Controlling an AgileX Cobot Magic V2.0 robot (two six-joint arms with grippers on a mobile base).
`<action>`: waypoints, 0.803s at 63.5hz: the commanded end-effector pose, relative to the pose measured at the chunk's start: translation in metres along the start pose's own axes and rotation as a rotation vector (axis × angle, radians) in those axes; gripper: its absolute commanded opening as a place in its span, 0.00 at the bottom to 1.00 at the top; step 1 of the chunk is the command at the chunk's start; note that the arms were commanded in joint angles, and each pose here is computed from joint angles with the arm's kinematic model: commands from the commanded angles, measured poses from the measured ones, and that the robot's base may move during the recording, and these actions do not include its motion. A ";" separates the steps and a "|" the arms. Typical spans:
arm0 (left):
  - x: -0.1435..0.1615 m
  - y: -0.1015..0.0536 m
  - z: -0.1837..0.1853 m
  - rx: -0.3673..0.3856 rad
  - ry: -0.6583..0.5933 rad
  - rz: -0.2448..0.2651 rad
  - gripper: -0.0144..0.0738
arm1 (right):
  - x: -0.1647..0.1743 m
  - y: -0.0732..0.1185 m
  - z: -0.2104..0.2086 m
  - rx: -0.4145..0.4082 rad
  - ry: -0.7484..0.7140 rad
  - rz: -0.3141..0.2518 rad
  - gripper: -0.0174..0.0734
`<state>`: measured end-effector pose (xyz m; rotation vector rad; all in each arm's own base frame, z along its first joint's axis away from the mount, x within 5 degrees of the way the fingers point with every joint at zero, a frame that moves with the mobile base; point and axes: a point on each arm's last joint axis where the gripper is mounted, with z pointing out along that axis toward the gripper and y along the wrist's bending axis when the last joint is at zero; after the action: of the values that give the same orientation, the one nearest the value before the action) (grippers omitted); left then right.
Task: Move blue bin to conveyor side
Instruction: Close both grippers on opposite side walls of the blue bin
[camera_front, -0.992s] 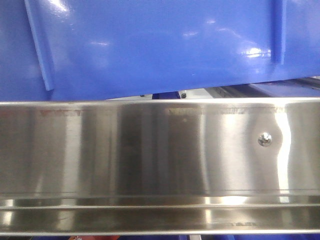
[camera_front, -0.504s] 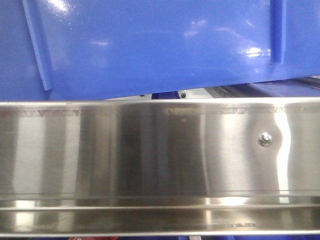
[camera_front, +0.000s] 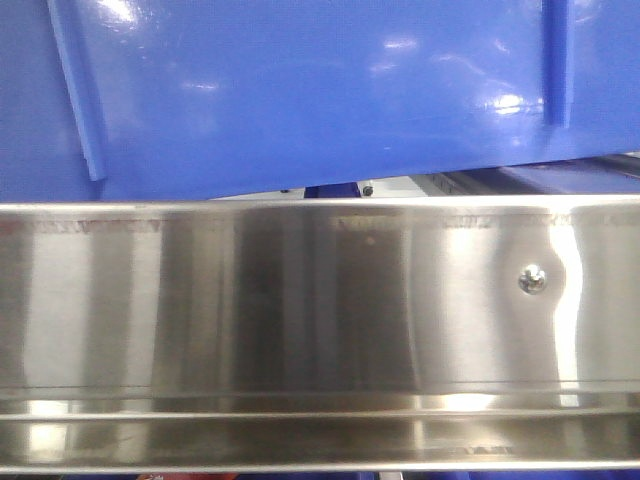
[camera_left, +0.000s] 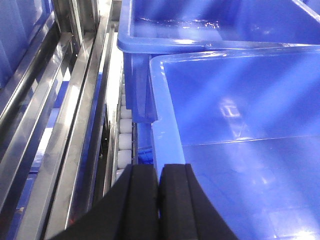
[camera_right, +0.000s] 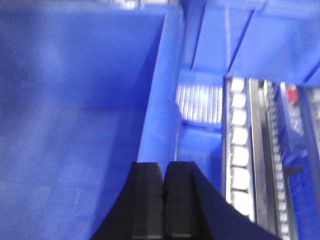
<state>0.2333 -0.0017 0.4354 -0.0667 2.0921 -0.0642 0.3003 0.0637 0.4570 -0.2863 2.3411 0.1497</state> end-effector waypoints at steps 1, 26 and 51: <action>-0.003 -0.002 -0.001 0.012 -0.013 -0.011 0.14 | -0.002 -0.001 -0.004 0.018 -0.015 -0.004 0.20; -0.001 -0.002 -0.001 0.012 0.001 -0.012 0.14 | 0.003 -0.002 0.005 0.017 0.062 -0.004 0.59; 0.004 -0.002 -0.001 0.009 0.058 -0.012 0.14 | 0.003 -0.001 0.027 -0.001 0.111 0.004 0.55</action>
<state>0.2303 -0.0019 0.4312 -0.0671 2.1512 -0.0637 0.3176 0.0671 0.4318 -0.2996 2.4729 0.1419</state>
